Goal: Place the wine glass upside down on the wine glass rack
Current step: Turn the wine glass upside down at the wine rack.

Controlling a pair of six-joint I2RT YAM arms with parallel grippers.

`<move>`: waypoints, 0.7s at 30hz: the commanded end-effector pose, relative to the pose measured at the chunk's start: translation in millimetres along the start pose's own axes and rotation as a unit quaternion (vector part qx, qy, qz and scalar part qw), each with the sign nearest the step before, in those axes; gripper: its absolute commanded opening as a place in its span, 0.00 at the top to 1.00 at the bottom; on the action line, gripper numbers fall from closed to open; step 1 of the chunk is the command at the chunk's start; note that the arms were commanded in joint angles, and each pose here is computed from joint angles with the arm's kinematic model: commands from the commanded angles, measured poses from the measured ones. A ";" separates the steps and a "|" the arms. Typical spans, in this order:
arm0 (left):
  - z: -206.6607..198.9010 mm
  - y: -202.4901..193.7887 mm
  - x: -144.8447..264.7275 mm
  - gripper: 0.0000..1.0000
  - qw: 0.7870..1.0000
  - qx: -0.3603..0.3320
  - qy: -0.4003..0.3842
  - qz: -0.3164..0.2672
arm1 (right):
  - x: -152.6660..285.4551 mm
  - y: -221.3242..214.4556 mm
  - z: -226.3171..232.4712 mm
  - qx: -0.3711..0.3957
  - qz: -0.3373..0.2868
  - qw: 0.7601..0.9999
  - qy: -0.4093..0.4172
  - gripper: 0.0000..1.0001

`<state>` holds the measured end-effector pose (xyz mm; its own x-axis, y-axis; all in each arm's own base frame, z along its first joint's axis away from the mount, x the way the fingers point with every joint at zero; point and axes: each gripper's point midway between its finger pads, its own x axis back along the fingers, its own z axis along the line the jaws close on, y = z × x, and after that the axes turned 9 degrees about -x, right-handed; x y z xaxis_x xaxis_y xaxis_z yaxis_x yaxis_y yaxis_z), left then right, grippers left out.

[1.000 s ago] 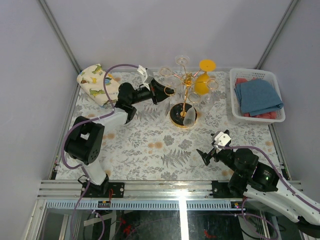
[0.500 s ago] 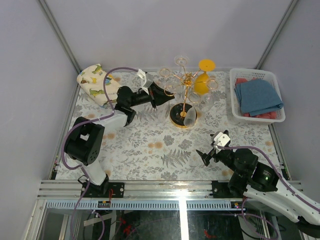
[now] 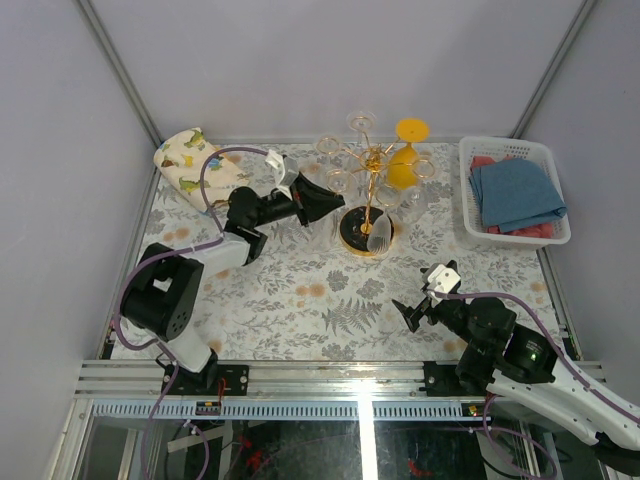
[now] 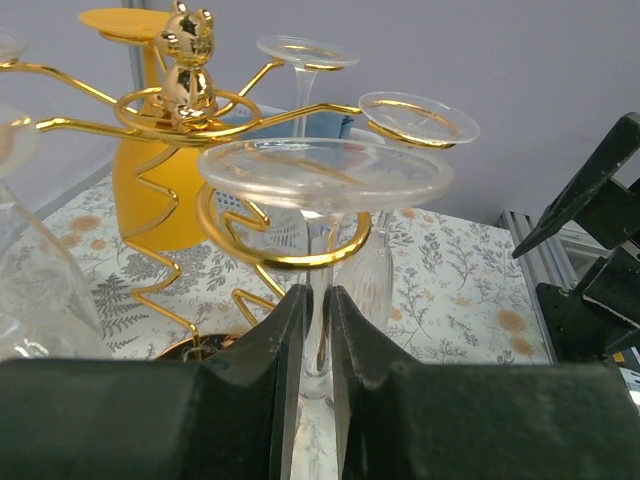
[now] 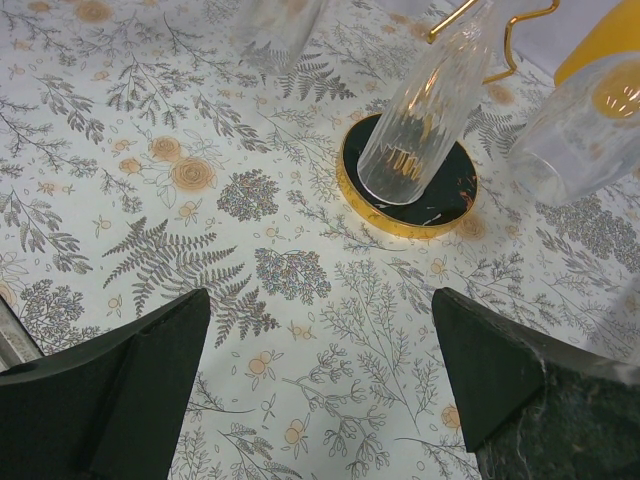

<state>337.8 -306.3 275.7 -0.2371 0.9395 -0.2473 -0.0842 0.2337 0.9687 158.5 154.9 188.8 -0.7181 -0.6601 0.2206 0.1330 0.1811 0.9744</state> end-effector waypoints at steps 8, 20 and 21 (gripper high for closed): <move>10.5 9.6 4.5 0.78 0.998 -0.021 0.053 -0.014 | -2.7 12.9 2.5 0.001 -0.024 1.000 0.007 0.01; 9.0 14.0 39.2 0.71 0.989 0.008 0.150 0.001 | 1.5 20.8 -12.1 -0.006 -0.033 0.999 -0.033 0.01; 7.6 14.8 45.2 0.70 0.986 0.016 0.165 0.003 | 2.3 22.3 -15.3 -0.008 -0.035 0.998 -0.042 0.01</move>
<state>332.9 -281.8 269.6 -0.4171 0.8812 -0.2226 -0.0379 0.2278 0.9730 159.9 153.3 188.9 -0.7261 -0.6514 0.2200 0.1313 0.1827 0.9744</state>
